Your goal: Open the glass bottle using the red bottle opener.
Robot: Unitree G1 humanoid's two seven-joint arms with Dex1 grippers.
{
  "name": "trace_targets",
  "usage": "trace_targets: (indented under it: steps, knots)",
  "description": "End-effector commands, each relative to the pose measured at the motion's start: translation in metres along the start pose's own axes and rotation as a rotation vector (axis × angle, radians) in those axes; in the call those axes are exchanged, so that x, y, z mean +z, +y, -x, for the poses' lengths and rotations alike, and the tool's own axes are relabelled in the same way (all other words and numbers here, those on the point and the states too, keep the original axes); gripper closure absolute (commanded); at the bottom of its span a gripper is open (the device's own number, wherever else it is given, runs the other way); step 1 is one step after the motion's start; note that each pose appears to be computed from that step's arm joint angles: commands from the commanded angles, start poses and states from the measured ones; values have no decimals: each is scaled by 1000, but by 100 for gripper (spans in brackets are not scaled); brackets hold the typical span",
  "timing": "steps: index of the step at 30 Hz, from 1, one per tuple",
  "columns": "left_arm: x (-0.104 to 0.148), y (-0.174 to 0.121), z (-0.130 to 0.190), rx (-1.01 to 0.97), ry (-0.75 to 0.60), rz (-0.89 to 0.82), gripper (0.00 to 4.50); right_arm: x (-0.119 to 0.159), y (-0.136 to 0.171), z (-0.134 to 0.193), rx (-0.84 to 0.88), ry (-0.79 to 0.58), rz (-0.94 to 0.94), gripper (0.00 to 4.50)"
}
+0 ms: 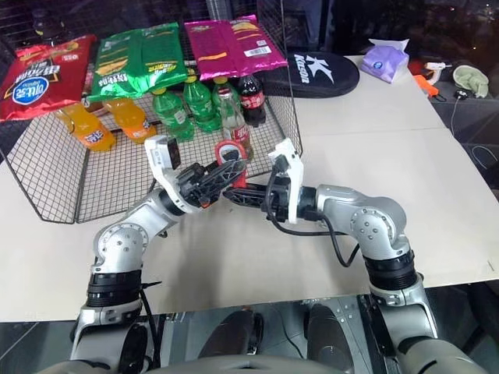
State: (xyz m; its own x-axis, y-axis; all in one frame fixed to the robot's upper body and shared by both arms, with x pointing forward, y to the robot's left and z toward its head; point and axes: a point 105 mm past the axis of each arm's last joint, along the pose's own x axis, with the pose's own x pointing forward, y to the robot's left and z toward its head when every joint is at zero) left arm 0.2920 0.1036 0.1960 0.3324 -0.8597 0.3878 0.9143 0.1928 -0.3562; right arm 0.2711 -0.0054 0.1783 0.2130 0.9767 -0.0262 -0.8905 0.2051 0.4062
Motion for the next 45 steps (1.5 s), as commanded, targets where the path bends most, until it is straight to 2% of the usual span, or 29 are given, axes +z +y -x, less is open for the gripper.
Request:
trace_targets:
  steps: [1, 6, 10, 17, 20, 22, 28, 33, 45]
  knots:
    - [13, -9, 11, 5, 9, -99, 119, 5, -13, 30, -96, -52, 29, 450]
    - [18, 1, 24, 146, 38, -221, 119, 4, -38, 74, -278, -94, 55, 450]
    - [29, 33, 29, 400, 58, -489, 119, 21, -53, 111, -453, -199, 151, 450]
    - [34, 69, 22, 557, 93, -730, 119, 39, -54, 124, -553, -256, 400, 450]
    - [34, 87, 3, 567, 95, -755, 119, 51, -48, 120, -566, -243, 601, 450]
    - [35, 96, -8, 565, 88, -763, 119, 53, -46, 116, -568, -227, 669, 450]
    - [34, 113, -24, 546, 100, -781, 119, 55, -39, 107, -547, -227, 740, 450]
    - [34, 124, -25, 548, 104, -756, 119, 59, -31, 100, -530, -210, 809, 450]
    - [33, 131, -42, 511, 73, -719, 119, 55, -28, 97, -546, -206, 799, 450]
